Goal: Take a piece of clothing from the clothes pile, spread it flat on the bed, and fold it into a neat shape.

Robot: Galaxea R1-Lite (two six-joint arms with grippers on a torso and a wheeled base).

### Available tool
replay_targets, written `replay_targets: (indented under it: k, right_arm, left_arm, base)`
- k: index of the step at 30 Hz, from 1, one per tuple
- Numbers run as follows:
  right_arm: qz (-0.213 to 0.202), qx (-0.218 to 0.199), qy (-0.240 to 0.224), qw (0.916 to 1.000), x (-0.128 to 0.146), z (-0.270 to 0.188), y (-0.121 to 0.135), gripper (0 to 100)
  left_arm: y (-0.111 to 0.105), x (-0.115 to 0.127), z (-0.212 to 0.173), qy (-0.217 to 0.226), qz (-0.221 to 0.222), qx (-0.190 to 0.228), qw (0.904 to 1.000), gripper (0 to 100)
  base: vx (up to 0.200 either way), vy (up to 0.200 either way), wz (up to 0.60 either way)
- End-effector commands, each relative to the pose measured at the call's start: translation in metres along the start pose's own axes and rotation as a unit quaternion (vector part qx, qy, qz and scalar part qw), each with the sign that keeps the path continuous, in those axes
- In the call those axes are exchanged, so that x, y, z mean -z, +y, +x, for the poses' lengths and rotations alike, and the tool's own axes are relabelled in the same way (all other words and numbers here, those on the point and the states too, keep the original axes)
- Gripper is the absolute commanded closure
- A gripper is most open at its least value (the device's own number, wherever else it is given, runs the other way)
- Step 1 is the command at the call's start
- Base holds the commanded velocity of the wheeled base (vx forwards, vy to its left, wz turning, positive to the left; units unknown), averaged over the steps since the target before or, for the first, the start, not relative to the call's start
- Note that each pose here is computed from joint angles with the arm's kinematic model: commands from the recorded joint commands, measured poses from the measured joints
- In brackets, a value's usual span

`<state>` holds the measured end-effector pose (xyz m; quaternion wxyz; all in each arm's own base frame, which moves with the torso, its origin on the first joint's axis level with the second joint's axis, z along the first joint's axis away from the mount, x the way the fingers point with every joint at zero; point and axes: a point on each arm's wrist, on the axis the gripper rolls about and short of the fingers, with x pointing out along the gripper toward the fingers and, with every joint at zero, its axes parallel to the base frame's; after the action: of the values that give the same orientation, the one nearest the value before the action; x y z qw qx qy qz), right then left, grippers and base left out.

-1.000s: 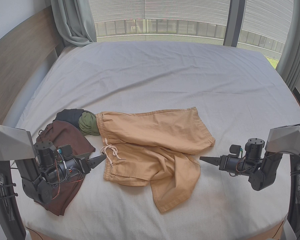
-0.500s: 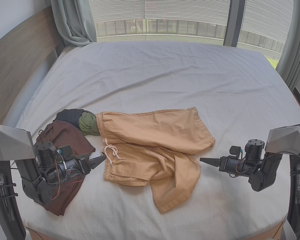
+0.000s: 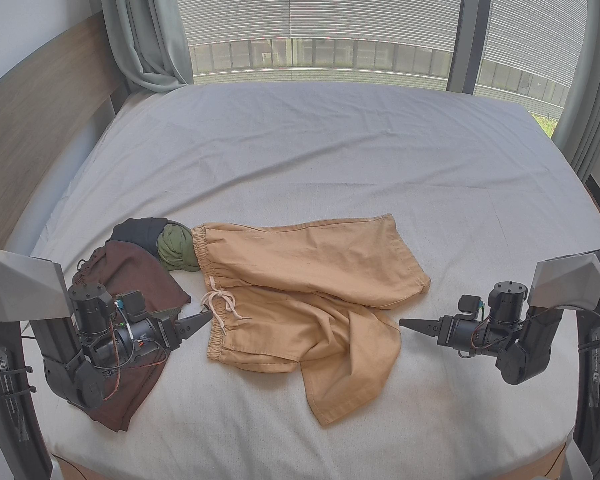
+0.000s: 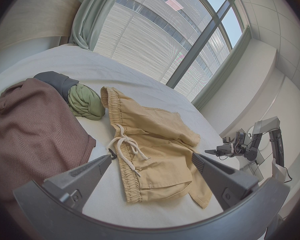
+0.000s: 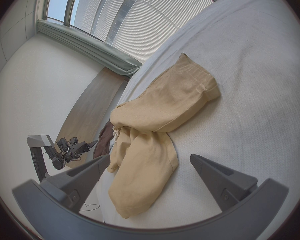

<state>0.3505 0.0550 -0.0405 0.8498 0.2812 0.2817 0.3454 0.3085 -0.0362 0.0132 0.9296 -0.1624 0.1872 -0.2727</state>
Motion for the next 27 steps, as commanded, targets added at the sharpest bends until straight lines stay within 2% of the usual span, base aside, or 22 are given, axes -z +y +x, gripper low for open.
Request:
replay_targets:
  k: [1,7,11,18,25,26,27]
  right_arm:
    - [0.007,0.003,0.008,0.9999,0.006,0.004,-0.005,0]
    - [0.009,0.007,0.009,0.9999,0.011,0.011,-0.015,0]
    - [0.006,0.024,0.004,0.9997,0.017,0.021,-0.017,0]
    - [-0.005,0.004,0.012,0.9999,0.025,0.032,-0.006,0]
    - [-0.005,0.005,0.007,1.0,0.023,0.033,-0.007,0]
    - [-0.005,0.005,0.007,1.0,0.023,0.033,-0.007,100]
    - [-0.007,0.004,0.006,1.0,0.022,0.033,-0.007,100]
  left_arm:
    - [0.001,0.001,-0.001,0.003,-0.002,-0.002,1.0,0]
    - [0.0,0.002,0.0,0.003,-0.002,0.0,1.0,0]
    - [0.0,0.001,0.0,0.002,-0.002,0.001,1.0,0]
    - [0.0,0.002,0.0,0.003,-0.002,0.001,1.0,0]
    - [-0.002,0.002,0.001,0.004,-0.001,0.003,1.0,0]
    - [-0.002,0.002,0.001,0.004,-0.001,0.003,1.0,0]
    - [-0.003,0.002,0.001,0.005,-0.001,0.005,1.0,0]
  base:
    - [0.0,0.0,0.0]
    - [0.0,0.0,0.0]
    - [0.0,0.0,0.0]
    - [0.0,0.0,0.0]
    - [0.0,0.0,0.0]
    - [0.0,0.0,0.0]
    - [0.0,0.0,0.0]
